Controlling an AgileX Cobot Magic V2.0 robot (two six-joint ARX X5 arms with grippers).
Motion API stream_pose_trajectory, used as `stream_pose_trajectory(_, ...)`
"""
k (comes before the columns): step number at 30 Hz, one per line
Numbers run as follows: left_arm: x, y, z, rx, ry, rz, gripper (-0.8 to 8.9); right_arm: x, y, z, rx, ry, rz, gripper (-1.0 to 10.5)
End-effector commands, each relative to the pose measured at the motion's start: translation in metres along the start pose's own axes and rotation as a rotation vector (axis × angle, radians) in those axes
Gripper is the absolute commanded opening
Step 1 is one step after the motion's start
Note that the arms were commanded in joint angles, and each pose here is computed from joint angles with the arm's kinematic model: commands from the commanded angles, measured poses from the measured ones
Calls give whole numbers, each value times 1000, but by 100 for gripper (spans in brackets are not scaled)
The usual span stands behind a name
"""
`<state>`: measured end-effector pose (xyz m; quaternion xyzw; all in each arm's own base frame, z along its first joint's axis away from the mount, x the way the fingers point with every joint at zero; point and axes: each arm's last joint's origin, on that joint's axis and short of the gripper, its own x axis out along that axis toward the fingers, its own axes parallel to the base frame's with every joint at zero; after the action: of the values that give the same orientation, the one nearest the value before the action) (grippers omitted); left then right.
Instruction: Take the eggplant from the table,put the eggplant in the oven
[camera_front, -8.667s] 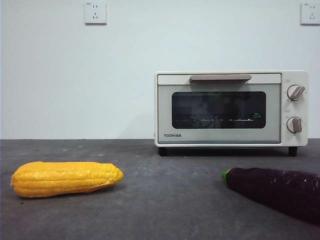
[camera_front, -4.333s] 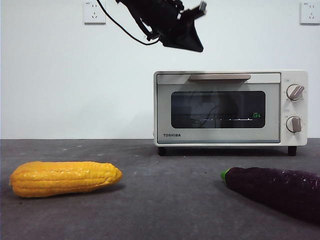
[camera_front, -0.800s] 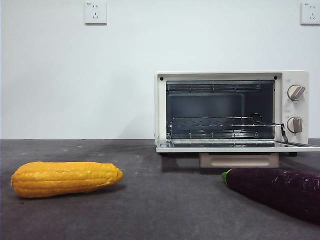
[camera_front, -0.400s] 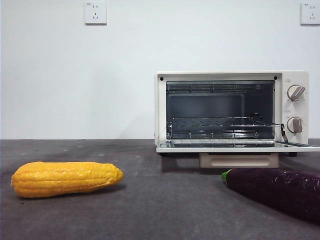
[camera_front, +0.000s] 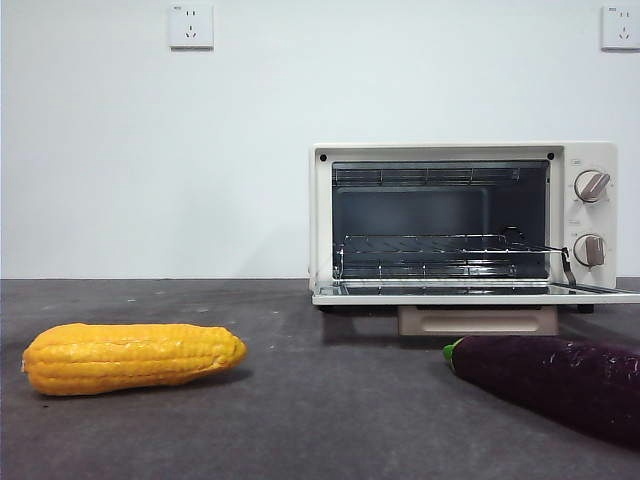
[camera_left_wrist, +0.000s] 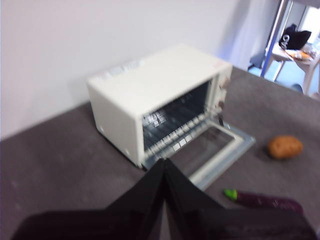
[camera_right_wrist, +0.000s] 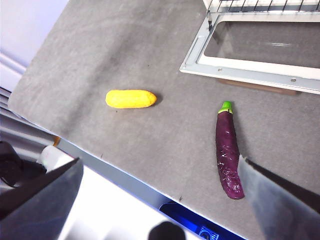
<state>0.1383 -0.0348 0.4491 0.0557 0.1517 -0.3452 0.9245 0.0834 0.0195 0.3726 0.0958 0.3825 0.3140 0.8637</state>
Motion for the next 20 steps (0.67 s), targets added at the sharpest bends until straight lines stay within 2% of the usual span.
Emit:
stream_pose_trajectory(1,9,0,-25,-18,36,-43,-6,0,1,0,-21,3,-9,535)
stream_pose_trajectory(5,20,-1,-56,-62,84,-109,-6,1,2,-2,-23,36,-20,535)
stream_pose_trajectory(11,33,1,-84,-111,122,-128,-6,1,2,-5,-25,72,-65,535)
stream_pose_trajectory(20,34,2,-82,-121,85,-140,-6,7,-2,-1,-15,99,-104,532)
